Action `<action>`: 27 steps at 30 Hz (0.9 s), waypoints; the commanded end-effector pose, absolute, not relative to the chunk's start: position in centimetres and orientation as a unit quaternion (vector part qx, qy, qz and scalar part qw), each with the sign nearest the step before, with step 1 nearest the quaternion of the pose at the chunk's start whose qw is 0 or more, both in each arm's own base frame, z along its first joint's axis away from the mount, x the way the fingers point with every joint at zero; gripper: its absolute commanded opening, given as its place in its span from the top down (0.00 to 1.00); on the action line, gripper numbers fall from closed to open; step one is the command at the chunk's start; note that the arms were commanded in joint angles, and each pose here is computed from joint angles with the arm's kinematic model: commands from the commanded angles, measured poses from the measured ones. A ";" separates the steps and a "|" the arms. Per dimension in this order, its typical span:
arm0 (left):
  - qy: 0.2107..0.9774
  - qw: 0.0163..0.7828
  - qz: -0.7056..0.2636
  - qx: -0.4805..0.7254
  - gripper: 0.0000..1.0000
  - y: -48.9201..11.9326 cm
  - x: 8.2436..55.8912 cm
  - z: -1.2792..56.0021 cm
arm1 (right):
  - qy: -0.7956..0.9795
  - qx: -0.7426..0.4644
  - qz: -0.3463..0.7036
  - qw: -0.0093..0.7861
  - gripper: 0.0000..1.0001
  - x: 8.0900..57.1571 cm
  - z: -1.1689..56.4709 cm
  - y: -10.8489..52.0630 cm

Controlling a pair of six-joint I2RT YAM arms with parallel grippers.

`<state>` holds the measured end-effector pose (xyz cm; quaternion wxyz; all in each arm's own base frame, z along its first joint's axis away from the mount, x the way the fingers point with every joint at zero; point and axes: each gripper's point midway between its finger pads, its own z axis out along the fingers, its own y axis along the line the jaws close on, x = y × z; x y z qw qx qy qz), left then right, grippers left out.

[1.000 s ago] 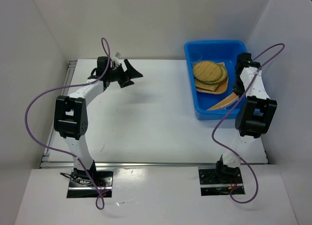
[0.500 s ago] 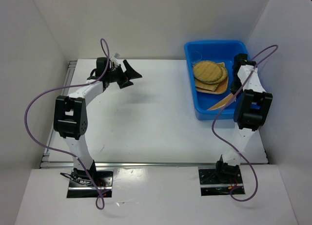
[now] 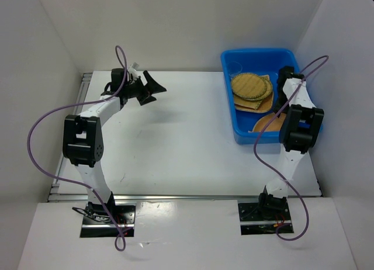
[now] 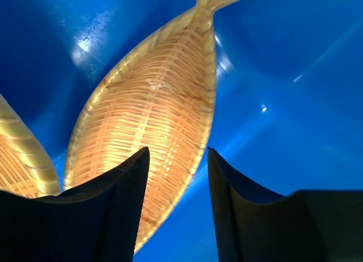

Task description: Place the mixed dishes into the plastic bin

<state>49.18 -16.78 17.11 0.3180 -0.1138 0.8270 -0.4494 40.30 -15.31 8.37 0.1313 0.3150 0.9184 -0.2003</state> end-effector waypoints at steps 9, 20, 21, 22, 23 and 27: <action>0.822 0.327 -0.453 -0.112 0.00 -16.3 49.8 16.7 | 0.859 0.351 -0.202 0.314 0.44 38.8 24.2 -15.7; 0.824 0.343 -0.440 -0.099 0.00 -15.9 48.5 19.0 | 0.781 0.165 0.101 0.594 0.24 33.8 37.1 -2.3; 0.828 0.338 -0.437 -0.098 0.00 -15.8 47.9 18.8 | 0.782 0.144 0.129 0.593 0.21 33.0 37.0 -1.0; 0.831 0.346 -0.423 -0.100 0.00 -15.4 48.0 18.8 | 0.788 0.139 0.138 0.584 0.04 32.3 35.8 -0.4; 0.832 0.354 -0.415 -0.098 0.00 -15.2 47.8 19.4 | 0.786 0.132 0.146 0.587 0.00 31.4 35.8 0.0; 0.850 0.350 -0.379 -0.104 0.00 -14.1 46.4 18.9 | 0.758 0.131 0.154 0.621 0.00 26.7 36.8 1.0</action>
